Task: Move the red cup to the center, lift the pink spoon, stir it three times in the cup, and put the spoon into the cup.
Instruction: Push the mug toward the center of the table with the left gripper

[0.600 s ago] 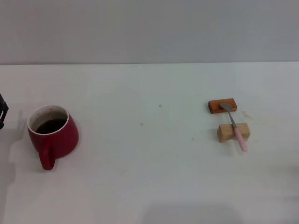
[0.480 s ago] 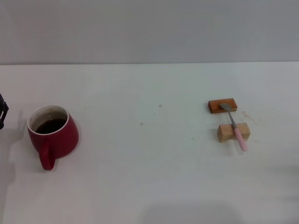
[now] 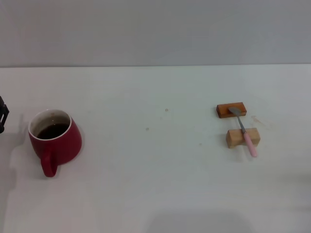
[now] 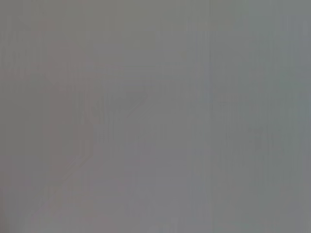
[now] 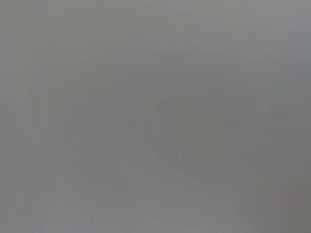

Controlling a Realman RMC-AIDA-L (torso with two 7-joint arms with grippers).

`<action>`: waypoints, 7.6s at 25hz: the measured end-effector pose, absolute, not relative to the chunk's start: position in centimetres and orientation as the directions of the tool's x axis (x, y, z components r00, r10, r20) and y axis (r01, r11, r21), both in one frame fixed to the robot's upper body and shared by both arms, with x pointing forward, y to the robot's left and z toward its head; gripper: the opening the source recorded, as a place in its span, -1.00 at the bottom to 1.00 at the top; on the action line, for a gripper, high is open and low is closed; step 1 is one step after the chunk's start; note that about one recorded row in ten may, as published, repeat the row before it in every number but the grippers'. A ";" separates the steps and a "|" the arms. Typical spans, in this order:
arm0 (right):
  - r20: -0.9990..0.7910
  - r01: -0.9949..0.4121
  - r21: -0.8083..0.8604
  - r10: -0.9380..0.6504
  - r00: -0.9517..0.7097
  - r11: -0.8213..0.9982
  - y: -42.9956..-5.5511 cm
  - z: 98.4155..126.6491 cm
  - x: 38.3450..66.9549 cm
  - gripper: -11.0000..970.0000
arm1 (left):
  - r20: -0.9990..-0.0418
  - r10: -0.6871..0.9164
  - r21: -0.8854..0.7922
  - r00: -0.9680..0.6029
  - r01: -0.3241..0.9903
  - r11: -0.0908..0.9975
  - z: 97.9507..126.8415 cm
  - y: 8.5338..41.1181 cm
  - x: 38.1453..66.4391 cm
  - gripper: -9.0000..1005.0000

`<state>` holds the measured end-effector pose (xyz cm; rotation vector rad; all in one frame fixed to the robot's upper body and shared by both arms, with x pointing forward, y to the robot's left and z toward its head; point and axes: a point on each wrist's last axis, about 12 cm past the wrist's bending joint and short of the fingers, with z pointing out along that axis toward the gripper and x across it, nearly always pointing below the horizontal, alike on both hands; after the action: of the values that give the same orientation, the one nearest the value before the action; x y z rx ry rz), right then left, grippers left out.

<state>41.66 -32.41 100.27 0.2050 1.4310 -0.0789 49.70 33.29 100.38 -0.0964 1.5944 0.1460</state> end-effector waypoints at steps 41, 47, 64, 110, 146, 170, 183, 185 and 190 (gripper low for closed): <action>-0.985 0.191 0.105 0.076 0.154 0.976 -32.7 100.3 40.8 0.48 | -0.976 0.186 0.197 -0.112 -0.096 0.976 99.5 33.0 49.3 -0.99; -0.985 0.191 0.105 0.076 0.155 0.976 -32.7 100.3 40.8 0.48 | -0.947 0.292 0.296 -0.134 -0.007 0.955 99.1 32.1 49.6 -0.98; -0.984 0.191 0.106 0.074 0.164 0.976 -32.7 100.4 40.7 0.48 | -0.935 0.333 0.324 -0.124 0.090 0.942 98.9 30.8 49.7 -0.98; -0.982 0.192 0.107 0.073 0.175 0.976 -32.7 100.5 40.6 0.48 | -0.921 0.389 0.357 -0.031 0.332 0.873 99.3 25.9 51.1 -0.98; -0.975 0.194 0.125 0.085 0.206 0.973 -32.7 100.8 40.3 0.48 | -0.913 0.408 0.366 -0.012 0.422 0.830 100.0 23.1 53.2 -0.97; -0.976 0.179 0.123 0.086 0.202 0.976 -32.4 100.7 39.7 0.48 | -0.924 0.382 0.337 0.022 0.521 0.784 100.0 20.1 52.4 -0.97; -0.977 0.161 0.121 0.089 0.194 0.979 -32.1 100.7 40.1 0.48 | -0.924 0.381 0.337 0.028 0.529 0.779 100.1 19.8 52.6 -0.97; -0.977 0.161 0.121 0.088 0.194 0.980 -32.1 100.7 40.1 0.48 | -0.924 0.381 0.337 0.028 0.530 0.778 100.1 19.8 52.6 -0.97; -0.977 0.160 0.122 0.090 0.195 0.980 -32.1 100.7 40.1 0.48 | -0.925 0.380 0.336 0.030 0.533 0.776 100.2 19.6 52.5 -0.97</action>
<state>40.13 -32.07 100.68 0.2139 1.3773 -0.0498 52.52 19.64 100.16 0.7510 1.5842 -0.1374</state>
